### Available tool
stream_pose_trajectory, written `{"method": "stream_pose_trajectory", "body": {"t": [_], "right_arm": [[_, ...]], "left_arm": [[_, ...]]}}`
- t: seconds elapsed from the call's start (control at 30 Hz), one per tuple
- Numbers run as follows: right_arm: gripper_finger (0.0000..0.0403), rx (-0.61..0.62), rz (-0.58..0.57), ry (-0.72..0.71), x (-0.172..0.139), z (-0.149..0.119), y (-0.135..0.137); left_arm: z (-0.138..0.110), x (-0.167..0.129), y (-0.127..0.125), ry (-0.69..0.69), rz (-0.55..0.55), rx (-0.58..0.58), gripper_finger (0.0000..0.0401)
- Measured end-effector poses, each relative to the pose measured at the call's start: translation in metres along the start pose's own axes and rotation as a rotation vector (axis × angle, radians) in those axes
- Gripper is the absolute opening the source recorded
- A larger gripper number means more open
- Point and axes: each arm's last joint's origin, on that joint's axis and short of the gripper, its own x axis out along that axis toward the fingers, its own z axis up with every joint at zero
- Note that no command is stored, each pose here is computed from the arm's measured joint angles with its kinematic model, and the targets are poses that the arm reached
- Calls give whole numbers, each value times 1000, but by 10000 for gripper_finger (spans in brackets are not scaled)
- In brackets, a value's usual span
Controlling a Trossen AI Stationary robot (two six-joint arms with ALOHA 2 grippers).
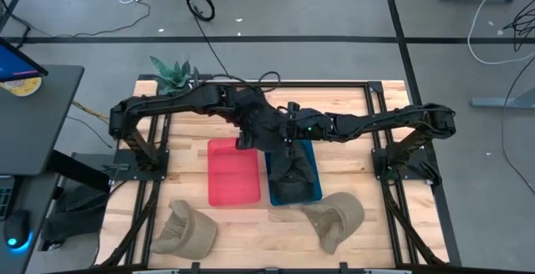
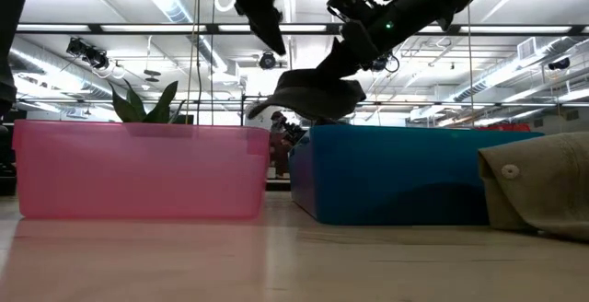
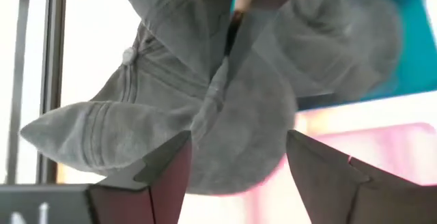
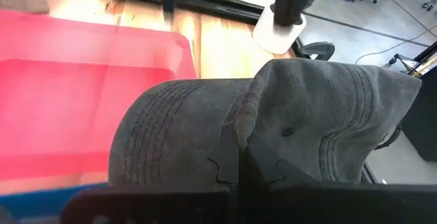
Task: Pick & Place hat
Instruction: Put the black cap into the blue bin
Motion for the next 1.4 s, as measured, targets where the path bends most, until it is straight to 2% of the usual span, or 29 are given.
{"method": "stream_pose_trajectory", "body": {"t": [0.17,0.23,0.43,0.63,0.77,0.87,0.97,1.07,1.2,1.27,1.4], "right_arm": [[0,-19,8,18,-10,1,-2],[0,-30,47,7,-20,5,-4],[0,-37,277,-30,-52,11,-4],[0,-89,491,49,-62,1,8],[0,-96,594,68,-65,-1,17],[0,-111,629,64,-67,0,25],[0,-145,665,83,-69,-1,34],[0,-159,684,79,-70,-1,41],[0,-172,678,64,-69,0,43],[0,-169,675,55,-68,-4,44],[0,-167,675,57,-63,-19,49]], "left_arm": [[-4,-36,-3,-101,-39,-6,232],[-7,-51,-3,-141,-48,-5,228],[-16,-92,-7,-271,-101,15,218],[-17,-112,-8,-398,-147,91,208],[-15,-113,-4,-428,-134,112,200],[-16,-111,3,-425,-113,111,195],[-20,-98,14,-442,-114,88,190],[-31,-82,27,-485,-116,65,185],[-54,-56,40,-441,-72,-12,181],[-65,-44,40,-431,-66,-30,181],[-82,-33,34,-500,-48,-53,181]]}}
